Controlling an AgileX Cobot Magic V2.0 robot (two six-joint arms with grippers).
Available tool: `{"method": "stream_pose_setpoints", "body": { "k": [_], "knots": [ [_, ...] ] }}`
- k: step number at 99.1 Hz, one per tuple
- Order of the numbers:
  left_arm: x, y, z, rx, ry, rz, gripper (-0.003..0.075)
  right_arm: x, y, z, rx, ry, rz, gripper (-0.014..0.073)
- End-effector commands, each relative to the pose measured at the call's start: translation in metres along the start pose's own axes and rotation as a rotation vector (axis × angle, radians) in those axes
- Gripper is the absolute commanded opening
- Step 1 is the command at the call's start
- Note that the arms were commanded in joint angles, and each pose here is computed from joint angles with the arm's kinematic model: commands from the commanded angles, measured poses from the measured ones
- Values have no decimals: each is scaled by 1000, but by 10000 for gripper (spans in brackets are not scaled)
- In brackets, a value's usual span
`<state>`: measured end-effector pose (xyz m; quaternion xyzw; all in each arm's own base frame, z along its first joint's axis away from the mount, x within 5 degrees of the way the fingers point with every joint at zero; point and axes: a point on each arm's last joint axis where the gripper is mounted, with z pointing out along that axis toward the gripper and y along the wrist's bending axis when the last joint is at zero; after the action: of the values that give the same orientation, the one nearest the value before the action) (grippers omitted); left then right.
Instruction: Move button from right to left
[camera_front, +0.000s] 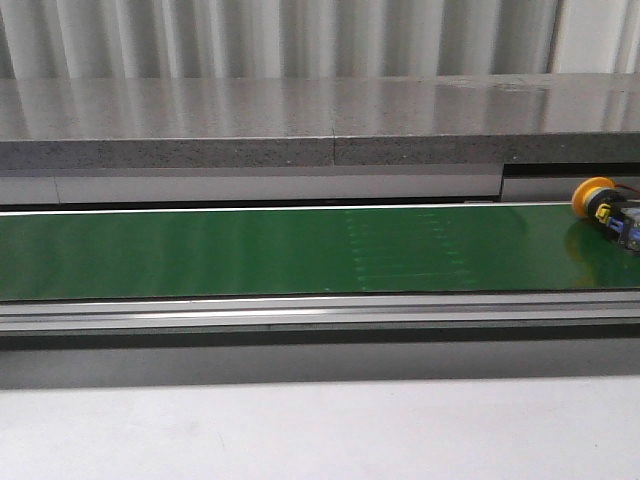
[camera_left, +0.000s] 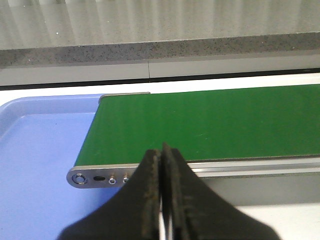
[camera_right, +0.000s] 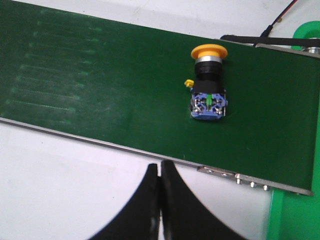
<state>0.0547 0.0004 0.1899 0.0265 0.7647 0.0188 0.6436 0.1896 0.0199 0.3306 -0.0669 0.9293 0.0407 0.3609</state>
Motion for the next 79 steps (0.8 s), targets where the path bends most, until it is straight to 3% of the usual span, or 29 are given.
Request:
{"method": "stream_pose_setpoints", "body": {
  "k": [1,49,79],
  "knots": [
    [0,-1,0,6,-88,-17,-20,5,2,-17,10,-145,-15,-66],
    [0,-1,0,6,-88,-17,-20,96,8,-64,33,-489,-27,-66],
    [-1,-1,0,4,-90,-7,-20,119,10,-82,45,-665,-35,-66]
  ]
}}
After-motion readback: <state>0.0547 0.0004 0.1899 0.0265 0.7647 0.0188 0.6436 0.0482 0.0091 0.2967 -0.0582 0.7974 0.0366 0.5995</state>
